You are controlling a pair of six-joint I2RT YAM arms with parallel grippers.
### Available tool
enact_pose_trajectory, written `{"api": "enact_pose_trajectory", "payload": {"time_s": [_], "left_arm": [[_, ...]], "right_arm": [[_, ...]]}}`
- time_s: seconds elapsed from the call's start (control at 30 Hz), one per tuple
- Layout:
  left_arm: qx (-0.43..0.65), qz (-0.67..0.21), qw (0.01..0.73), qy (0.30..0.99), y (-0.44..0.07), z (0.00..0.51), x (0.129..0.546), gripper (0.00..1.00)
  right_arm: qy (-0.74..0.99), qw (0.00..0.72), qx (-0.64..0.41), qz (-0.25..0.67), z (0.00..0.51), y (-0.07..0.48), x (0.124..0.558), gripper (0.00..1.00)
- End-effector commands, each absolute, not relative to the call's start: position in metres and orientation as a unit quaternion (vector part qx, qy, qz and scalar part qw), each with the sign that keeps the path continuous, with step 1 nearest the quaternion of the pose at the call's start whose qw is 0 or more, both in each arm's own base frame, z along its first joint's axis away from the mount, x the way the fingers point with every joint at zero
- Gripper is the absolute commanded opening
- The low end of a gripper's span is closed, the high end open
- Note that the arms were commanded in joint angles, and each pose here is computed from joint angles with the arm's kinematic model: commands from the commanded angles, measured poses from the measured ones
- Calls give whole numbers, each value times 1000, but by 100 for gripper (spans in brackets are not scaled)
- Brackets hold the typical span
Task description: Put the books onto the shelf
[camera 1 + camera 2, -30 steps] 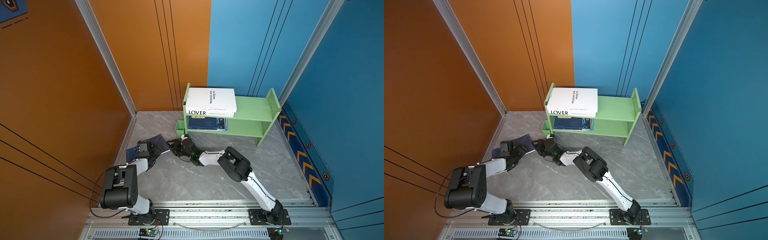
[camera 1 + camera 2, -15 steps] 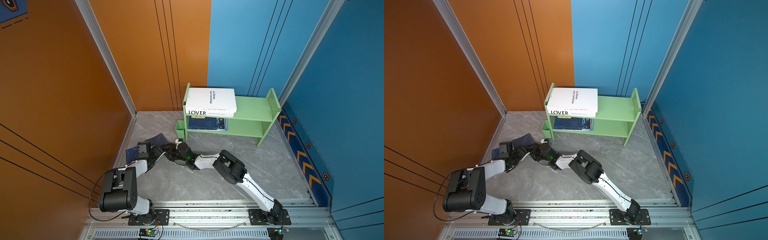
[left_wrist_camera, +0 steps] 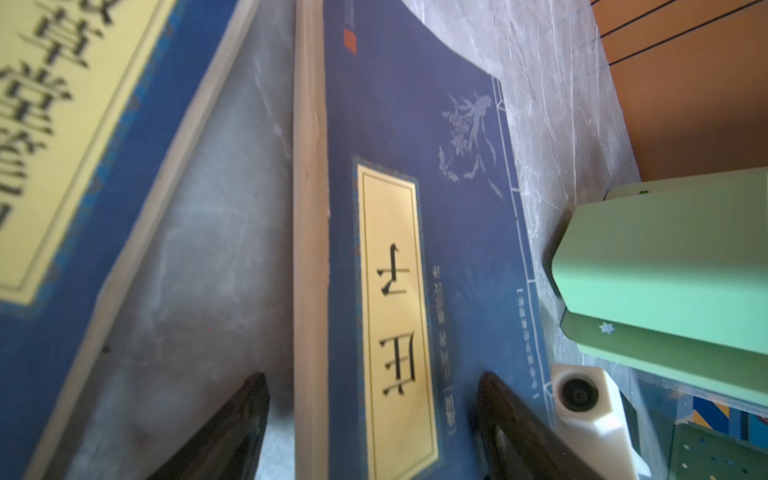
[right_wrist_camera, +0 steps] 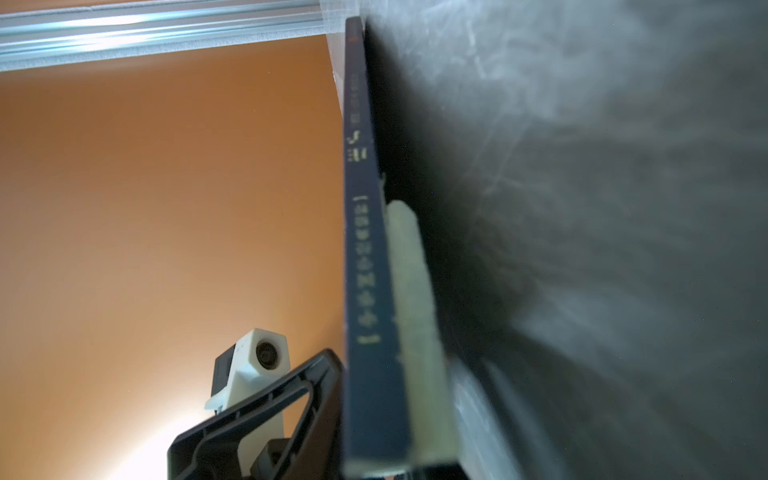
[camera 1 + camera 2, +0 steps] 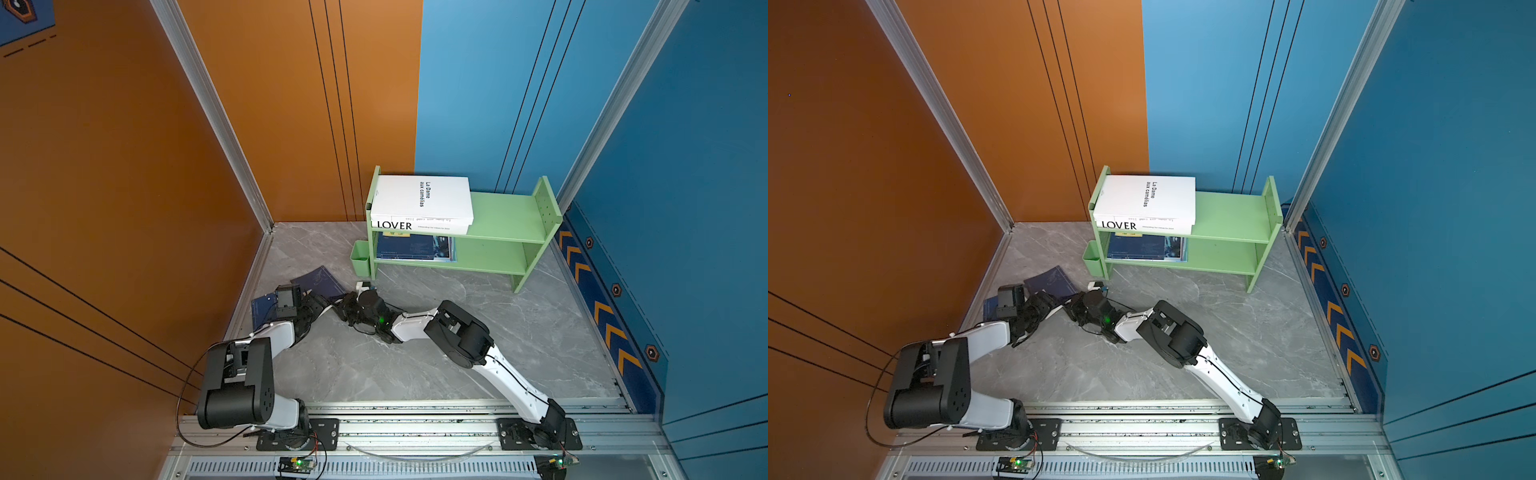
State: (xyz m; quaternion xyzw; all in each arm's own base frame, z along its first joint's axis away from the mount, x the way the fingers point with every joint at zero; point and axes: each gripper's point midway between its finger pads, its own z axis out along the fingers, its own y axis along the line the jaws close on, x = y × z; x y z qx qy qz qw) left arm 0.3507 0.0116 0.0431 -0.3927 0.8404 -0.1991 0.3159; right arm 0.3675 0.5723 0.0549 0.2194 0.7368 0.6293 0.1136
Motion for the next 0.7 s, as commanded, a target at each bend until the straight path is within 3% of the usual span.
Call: {"api": "enact_pose_trajectory", "payload": {"time_s": [0.0,0.17,0.23,0.37,0.67], "left_arm": [[-414,-189,249,855,6,21,316,82],[-410,-189,279,848,12,53,319,85],[-406,-188,298,843,15,71,320,91],[-396,-193,330,835,17,105,320,93],[-372,-238,331,834,0,141,314,93]], "right_arm": [[753,131,219,607,52,563,369,19],[775,159,174,587,66,556,365,11],[791,178,135,569,78,553,359,7],[818,215,51,530,102,545,341,5],[842,275,-130,445,150,509,292,2]]}}
